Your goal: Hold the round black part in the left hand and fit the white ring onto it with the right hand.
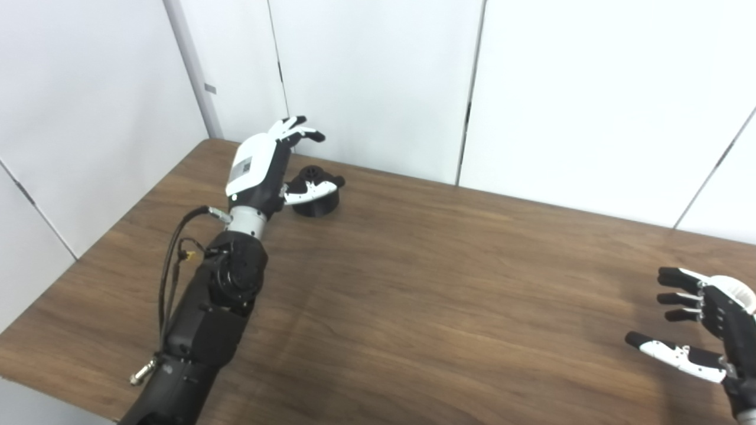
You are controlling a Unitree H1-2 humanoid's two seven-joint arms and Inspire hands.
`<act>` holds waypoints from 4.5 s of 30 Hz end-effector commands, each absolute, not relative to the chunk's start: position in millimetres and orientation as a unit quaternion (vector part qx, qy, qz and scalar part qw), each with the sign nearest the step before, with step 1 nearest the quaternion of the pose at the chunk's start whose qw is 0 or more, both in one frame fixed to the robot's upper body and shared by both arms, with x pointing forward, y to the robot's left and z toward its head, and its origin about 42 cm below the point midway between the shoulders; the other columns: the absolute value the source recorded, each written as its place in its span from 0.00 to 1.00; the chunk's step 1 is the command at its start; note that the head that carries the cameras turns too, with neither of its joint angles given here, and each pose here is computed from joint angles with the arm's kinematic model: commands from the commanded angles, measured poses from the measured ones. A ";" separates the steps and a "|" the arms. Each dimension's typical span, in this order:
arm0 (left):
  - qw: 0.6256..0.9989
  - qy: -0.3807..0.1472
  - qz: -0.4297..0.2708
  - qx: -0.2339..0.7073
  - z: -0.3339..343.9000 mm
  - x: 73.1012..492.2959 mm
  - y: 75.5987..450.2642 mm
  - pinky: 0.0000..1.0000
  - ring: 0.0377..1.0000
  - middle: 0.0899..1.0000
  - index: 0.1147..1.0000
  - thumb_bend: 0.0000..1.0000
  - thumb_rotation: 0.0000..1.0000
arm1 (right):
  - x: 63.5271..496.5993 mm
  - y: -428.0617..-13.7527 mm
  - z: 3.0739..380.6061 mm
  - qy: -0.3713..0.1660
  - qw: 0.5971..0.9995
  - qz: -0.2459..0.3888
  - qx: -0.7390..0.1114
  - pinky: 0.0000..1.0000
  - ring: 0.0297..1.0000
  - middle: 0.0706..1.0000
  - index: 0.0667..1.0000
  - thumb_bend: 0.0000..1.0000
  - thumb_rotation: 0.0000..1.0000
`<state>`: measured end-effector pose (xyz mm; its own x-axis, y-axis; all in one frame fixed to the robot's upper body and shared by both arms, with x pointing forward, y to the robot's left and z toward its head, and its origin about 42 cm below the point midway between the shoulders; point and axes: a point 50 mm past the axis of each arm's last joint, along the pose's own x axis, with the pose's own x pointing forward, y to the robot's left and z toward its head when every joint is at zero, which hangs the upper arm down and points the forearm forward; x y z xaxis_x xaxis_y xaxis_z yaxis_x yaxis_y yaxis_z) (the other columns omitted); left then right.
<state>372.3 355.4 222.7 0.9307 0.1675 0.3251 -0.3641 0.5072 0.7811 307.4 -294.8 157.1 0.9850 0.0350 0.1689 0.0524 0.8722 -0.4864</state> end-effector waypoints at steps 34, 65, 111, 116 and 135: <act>0.782 0.023 0.149 0.605 238.6 420.6 388.5 0.99 1.00 1.00 0.84 1.00 0.67 | 312.8 -294.0 182.4 -0.127 0.956 -0.009 -0.264 0.56 0.66 0.73 0.71 0.70 0.06; 0.774 0.069 0.140 0.614 218.2 449.0 397.9 1.00 1.00 1.00 0.84 1.00 0.62 | 303.2 -300.5 181.6 -0.126 0.955 0.002 -0.270 0.58 0.68 0.73 0.72 0.74 0.04; 0.811 0.032 0.161 0.561 191.3 469.8 370.8 0.97 0.98 0.91 0.52 0.87 0.19 | 289.6 -308.6 185.2 -0.122 0.953 -0.007 -0.279 0.57 0.66 0.73 0.71 0.72 0.08; 0.811 0.030 0.158 0.562 191.5 468.3 373.5 0.96 0.98 0.90 0.51 0.87 0.14 | 290.8 -308.7 185.0 -0.122 0.953 -0.005 -0.278 0.57 0.66 0.73 0.71 0.72 0.06; 0.860 -0.026 0.049 0.507 167.1 451.9 363.9 0.99 0.99 0.89 0.42 0.52 0.06 | 293.8 -310.9 186.0 -0.124 0.951 -0.003 -0.283 0.56 0.64 0.73 0.71 0.72 0.09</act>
